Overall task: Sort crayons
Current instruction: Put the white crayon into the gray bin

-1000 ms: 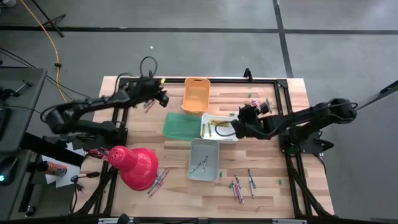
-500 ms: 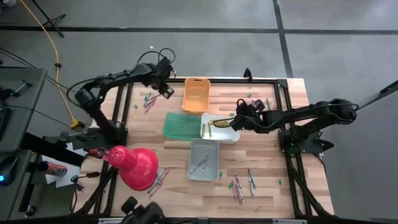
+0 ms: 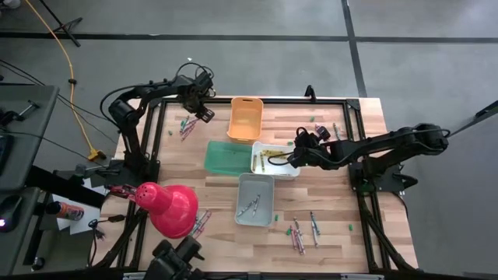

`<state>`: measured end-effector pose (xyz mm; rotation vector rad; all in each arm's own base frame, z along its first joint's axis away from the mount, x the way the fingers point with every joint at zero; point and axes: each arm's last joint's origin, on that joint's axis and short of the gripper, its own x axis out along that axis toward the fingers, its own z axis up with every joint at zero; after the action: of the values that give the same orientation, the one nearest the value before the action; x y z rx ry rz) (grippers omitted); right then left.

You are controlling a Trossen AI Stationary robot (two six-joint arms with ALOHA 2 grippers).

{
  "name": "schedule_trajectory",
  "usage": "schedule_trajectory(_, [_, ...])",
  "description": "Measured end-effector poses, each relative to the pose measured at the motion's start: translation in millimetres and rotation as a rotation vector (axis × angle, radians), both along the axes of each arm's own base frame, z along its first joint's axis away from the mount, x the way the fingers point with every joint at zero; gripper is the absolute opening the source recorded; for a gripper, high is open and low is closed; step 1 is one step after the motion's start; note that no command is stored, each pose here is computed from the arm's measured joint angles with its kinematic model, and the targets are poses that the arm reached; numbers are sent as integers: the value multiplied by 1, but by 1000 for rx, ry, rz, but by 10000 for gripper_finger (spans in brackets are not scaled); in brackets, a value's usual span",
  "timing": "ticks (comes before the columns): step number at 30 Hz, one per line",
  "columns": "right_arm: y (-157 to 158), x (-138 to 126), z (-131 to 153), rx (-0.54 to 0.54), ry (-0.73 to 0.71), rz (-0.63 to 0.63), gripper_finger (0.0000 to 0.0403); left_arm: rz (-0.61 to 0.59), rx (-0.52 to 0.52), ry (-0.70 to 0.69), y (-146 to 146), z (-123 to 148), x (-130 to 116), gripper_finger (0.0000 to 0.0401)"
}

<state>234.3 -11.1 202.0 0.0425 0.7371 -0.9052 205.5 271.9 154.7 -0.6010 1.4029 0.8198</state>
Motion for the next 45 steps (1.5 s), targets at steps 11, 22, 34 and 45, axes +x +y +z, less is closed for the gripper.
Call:
schedule_trajectory(11, [0, 0, 0, 5, -10, -6, 133, -109, -87, 20, -6, -14, 6, 127])
schedule_trajectory(22, [0, 0, 0, 14, -7, 0, 133, -116, -77, 44, -6, -16, 7, 127])
schedule_trajectory(34, [0, 0, 0, 14, -2, 6, 133, -134, -70, 52, -6, -16, 7, 127])
schedule_trajectory(45, [0, 0, 0, 18, -2, 8, 133, -157, -71, 66, -12, -17, 13, 10])
